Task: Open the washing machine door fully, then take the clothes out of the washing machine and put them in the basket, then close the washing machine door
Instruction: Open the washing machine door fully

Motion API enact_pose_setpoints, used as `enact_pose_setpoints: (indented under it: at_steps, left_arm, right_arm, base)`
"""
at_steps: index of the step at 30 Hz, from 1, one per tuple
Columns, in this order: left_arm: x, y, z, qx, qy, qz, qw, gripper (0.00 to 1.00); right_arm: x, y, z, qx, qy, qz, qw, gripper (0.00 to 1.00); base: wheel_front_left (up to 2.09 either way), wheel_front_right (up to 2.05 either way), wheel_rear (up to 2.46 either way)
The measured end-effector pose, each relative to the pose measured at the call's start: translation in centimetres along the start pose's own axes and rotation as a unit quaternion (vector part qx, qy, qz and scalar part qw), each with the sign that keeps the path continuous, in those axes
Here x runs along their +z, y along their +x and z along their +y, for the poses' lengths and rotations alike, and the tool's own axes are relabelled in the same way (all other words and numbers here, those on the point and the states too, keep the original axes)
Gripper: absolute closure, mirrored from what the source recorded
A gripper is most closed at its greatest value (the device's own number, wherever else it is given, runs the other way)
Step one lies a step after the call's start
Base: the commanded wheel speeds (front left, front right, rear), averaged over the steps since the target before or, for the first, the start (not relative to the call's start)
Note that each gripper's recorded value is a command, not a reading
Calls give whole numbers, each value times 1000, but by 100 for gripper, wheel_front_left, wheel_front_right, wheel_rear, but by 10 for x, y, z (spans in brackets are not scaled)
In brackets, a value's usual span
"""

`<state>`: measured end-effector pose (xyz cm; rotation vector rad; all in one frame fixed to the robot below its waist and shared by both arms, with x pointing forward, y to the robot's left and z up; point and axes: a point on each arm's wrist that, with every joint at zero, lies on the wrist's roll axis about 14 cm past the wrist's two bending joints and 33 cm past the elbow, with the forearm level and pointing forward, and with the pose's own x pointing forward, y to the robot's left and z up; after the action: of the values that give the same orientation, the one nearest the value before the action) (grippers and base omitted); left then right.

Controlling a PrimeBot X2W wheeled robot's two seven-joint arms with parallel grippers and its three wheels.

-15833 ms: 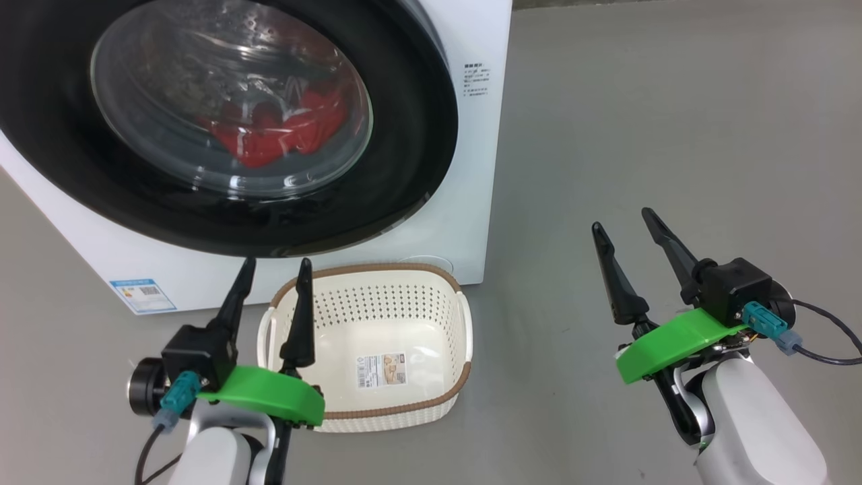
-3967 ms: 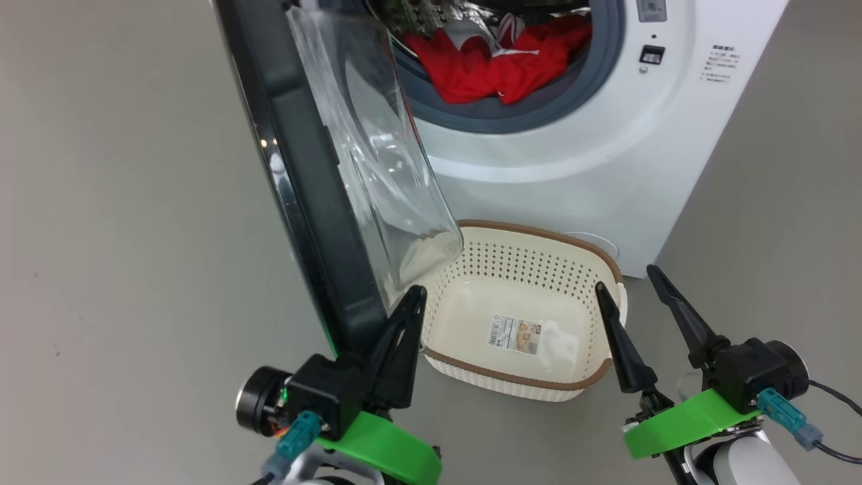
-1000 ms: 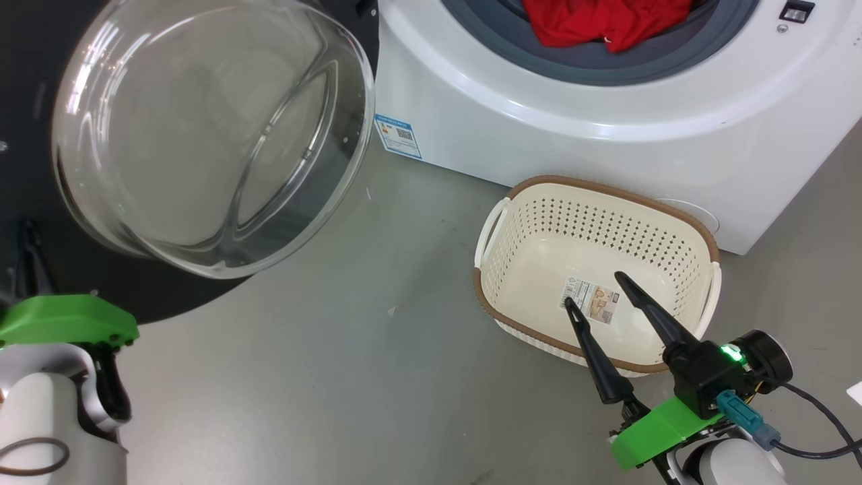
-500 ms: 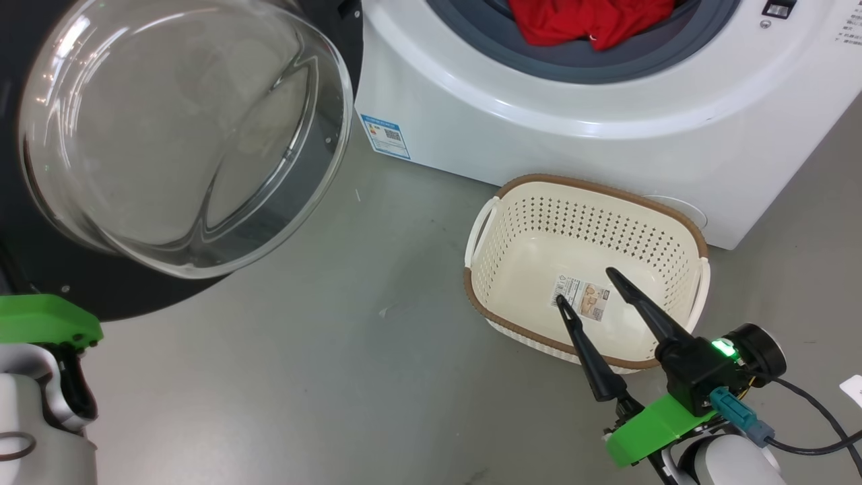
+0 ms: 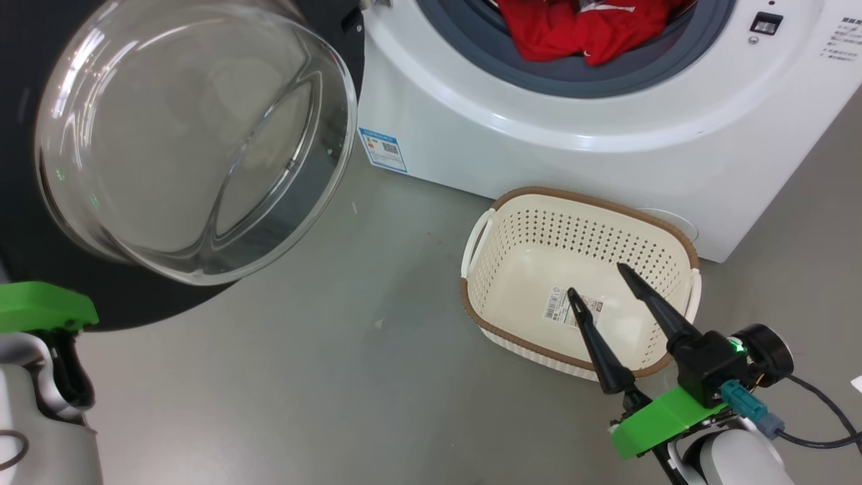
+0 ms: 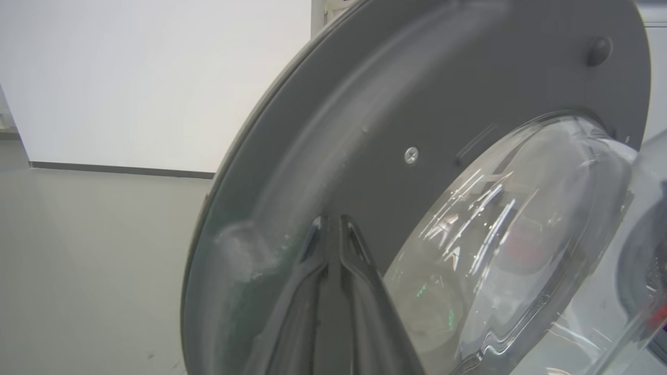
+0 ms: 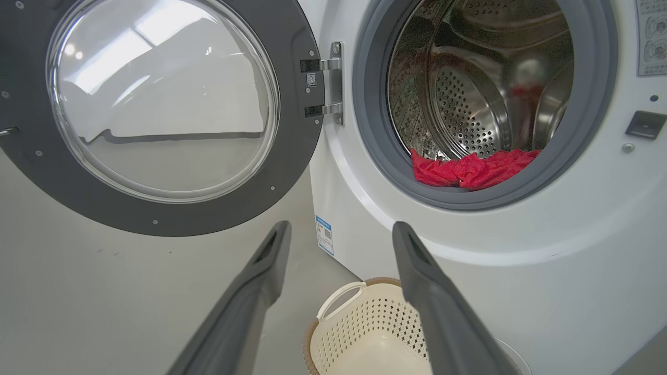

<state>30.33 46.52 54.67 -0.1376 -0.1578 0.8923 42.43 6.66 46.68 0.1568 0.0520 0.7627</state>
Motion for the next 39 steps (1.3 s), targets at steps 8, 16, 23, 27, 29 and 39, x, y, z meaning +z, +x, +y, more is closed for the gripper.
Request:
enact_pose_setpoints:
  at_steps: [8, 16, 23, 27, 29, 39]
  left_arm:
    - [51, -9, -35, -65, -30, -90, 993, 0]
    - [90, -32, -99, -178, -68, -156, 969, 0]
    - [71, -58, -153, -263, -78, -131, 953, 0]
    - [55, -77, -191, -322, -82, -107, 937, 0]
    - [48, -87, -208, -354, -82, -96, 927, 0]
    - [-1, -120, -244, -423, -89, -20, 902, 0]
  right_arm:
    - [19, -9, -26, -48, -6, -30, 998, 0]
    - [36, -33, -66, -119, -18, -53, 991, 0]
    - [55, -53, -95, -170, -26, -76, 982, 0]
    - [68, -74, -116, -208, -35, -93, 973, 0]
    - [74, -85, -124, -226, -36, -100, 968, 0]
    - [85, -144, -151, -300, -45, -111, 946, 0]
  base:
    - [0, 0, 0]
    - [0, 0, 0]
    - [0, 0, 0]
    - [0, 0, 0]
    - [0, 0, 0]
    - [0, 0, 0]
